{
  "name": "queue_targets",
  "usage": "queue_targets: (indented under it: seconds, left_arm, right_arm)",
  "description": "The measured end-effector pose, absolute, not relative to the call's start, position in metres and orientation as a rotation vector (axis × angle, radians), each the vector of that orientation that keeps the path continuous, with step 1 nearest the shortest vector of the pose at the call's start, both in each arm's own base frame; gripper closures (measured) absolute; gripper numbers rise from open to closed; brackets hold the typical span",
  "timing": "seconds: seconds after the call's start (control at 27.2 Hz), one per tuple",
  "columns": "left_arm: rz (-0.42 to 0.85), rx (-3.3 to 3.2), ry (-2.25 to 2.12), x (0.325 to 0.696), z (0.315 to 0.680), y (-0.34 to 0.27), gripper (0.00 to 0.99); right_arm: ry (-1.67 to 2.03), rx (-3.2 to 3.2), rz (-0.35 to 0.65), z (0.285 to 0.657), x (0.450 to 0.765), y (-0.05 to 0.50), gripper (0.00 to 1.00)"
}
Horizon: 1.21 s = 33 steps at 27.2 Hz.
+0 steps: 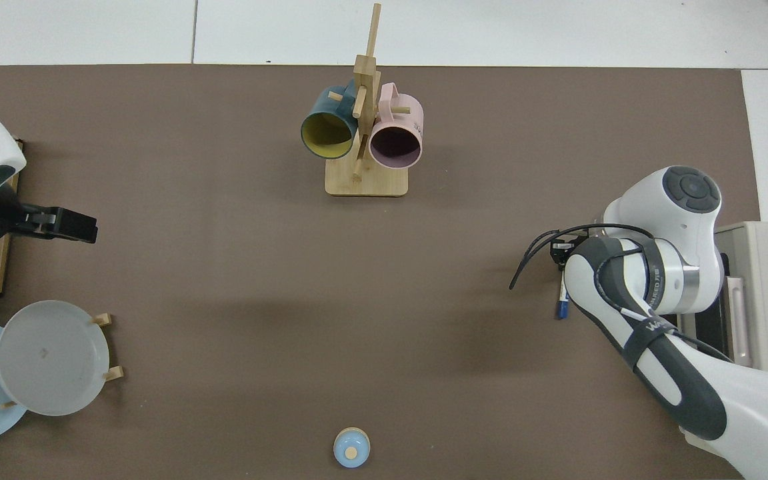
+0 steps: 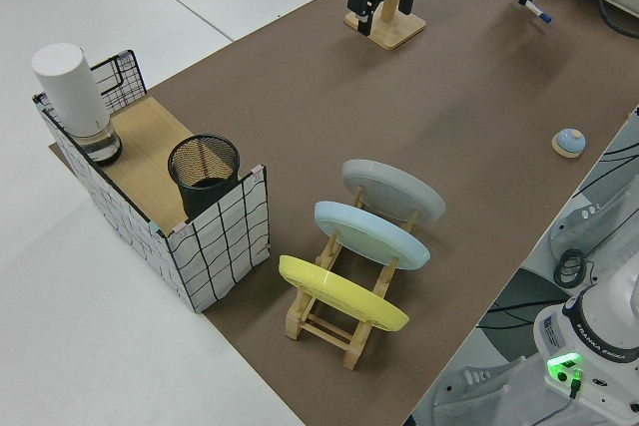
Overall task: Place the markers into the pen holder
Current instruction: 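Close the right gripper on the marker and lift it, then carry the marker to center while the left gripper reaches toward it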
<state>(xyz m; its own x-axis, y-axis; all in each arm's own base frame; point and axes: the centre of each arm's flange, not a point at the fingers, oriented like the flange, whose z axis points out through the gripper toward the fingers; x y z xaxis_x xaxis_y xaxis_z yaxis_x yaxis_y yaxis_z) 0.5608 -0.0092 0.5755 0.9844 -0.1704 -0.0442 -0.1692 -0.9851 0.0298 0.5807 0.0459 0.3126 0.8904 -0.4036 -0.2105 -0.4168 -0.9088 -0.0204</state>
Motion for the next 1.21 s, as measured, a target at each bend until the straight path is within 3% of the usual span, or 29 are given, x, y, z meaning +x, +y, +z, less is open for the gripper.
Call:
queue_targets:
  seconds: [0.15,0.37,0.7,1.03,1.21]
  left_arm:
    - [-0.076,3.068,-0.395,0.560,0.575,-0.010,0.000]
    - [-0.067,3.002,-0.711,0.560,0.575,-0.010,0.000]
    - [-0.069,2.758,-1.343,0.557,0.575,-0.014,0.000]
    - [0.029,2.476,-1.853,0.562,0.583,-0.034,0.000]
    - [0.068,2.379,-1.993,0.560,0.593,-0.064,0.000]
  right_arm:
    - [0.835,-2.848,0.361,0.347,0.588,0.065,0.83]
    - [1.057,-2.646,0.353,0.405,0.592,0.104,0.83]
    - [1.394,-2.267,0.475,0.485,0.574,0.194,0.83]
    - [1.595,-1.995,0.591,0.559,0.545,0.218,0.83]
    - [1.712,-1.875,0.680,0.577,0.529,0.242,0.83]
